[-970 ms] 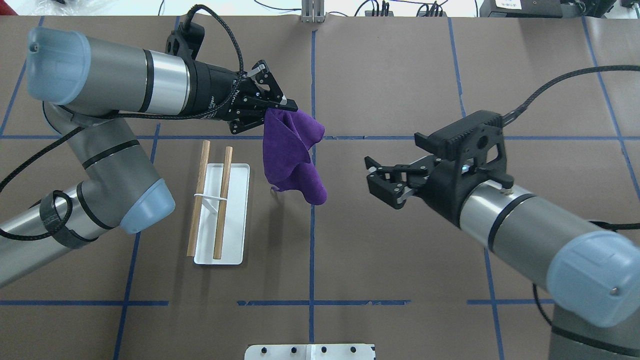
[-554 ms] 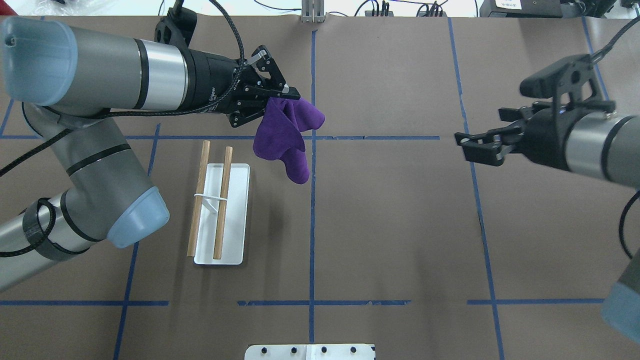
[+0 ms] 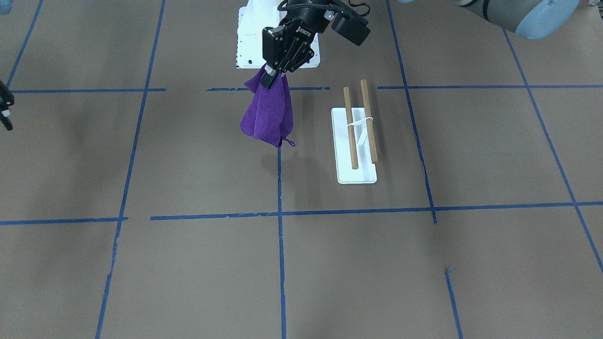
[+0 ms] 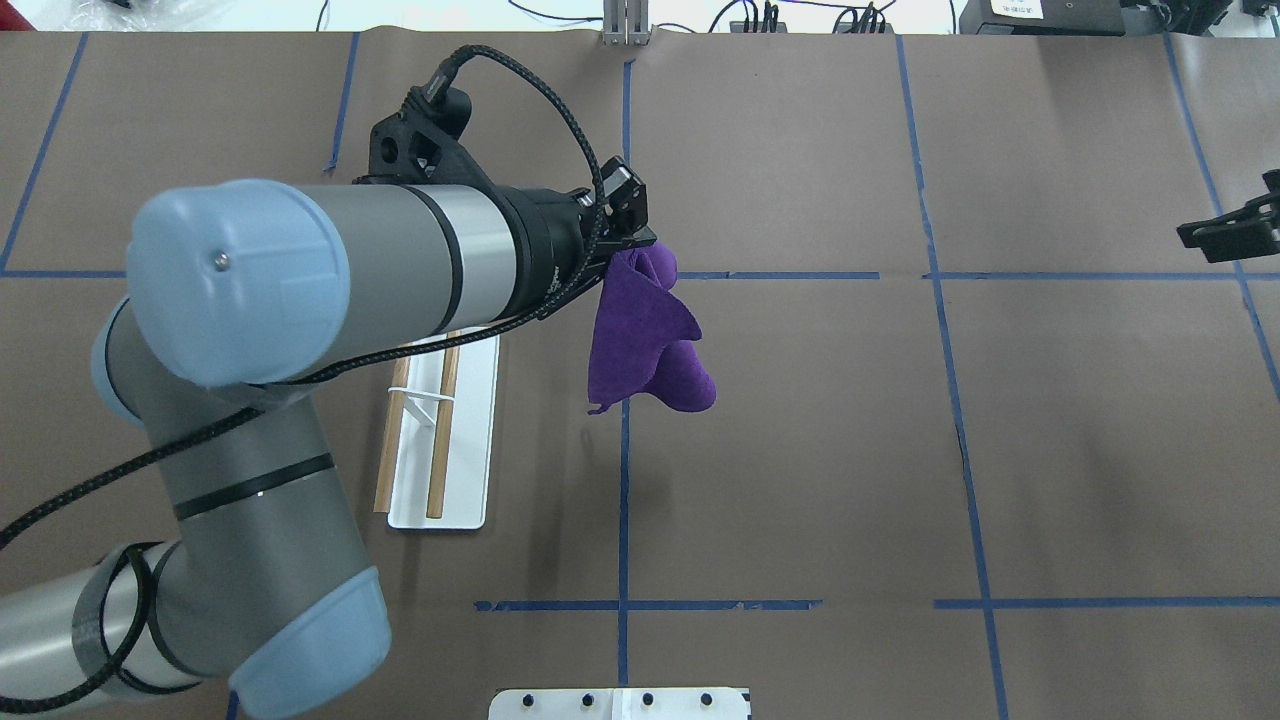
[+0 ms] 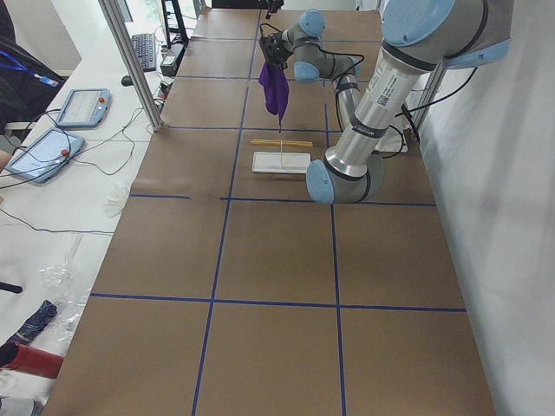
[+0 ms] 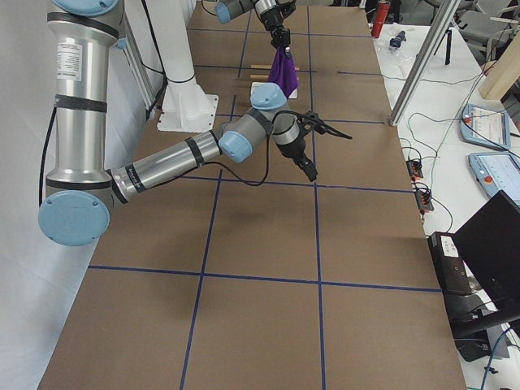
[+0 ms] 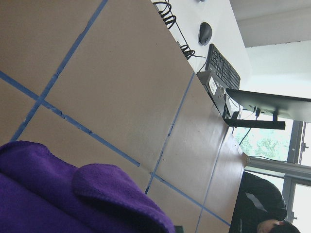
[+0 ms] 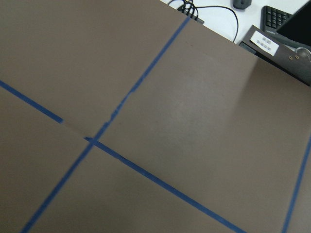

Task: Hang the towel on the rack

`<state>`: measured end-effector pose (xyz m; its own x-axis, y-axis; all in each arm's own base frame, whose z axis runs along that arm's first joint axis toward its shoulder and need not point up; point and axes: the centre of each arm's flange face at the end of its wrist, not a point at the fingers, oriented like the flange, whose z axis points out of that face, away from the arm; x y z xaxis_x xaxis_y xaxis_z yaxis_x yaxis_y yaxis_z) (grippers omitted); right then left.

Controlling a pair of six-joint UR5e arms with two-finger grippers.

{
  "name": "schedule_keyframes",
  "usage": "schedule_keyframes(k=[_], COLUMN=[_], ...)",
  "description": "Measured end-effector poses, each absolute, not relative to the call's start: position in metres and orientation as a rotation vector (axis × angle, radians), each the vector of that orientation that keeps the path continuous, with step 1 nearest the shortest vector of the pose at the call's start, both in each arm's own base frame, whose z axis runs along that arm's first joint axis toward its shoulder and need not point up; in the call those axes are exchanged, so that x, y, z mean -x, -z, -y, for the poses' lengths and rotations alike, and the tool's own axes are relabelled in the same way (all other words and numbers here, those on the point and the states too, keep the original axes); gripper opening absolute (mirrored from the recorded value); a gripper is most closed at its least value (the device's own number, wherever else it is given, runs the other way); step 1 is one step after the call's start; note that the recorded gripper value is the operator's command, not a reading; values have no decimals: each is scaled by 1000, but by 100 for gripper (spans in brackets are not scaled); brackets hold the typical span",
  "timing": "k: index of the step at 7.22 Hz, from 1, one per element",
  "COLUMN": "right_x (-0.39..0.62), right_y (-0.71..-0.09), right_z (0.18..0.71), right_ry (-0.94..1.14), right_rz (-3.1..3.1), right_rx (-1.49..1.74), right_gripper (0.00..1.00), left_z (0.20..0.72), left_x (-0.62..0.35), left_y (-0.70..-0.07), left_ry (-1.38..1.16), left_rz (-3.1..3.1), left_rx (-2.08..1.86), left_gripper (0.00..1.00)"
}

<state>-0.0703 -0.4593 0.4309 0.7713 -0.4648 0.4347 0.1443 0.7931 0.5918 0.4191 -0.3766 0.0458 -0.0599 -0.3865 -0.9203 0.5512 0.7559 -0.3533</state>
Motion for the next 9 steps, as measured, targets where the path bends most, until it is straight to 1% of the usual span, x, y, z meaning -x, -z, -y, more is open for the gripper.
schedule_keyframes(k=[2, 4, 6, 9], right_x=[19, 8, 5, 5], right_y=[-483, -515, -528, -531], right_z=[469, 469, 468, 467], right_ry=[404, 407, 390, 381], right_rz=[514, 559, 613, 623], right_rx=[-416, -317, -280, -271], right_gripper=[100, 100, 100, 100], left_z=[361, 347, 335, 344], left_x=[-433, -407, -370, -350], left_y=[-65, -90, -121, -184], left_ry=[807, 788, 759, 740], left_rz=[-1220, -1063, -923, -730], left_rx=[-251, -317, -363, -415], left_gripper=[0, 0, 0, 0])
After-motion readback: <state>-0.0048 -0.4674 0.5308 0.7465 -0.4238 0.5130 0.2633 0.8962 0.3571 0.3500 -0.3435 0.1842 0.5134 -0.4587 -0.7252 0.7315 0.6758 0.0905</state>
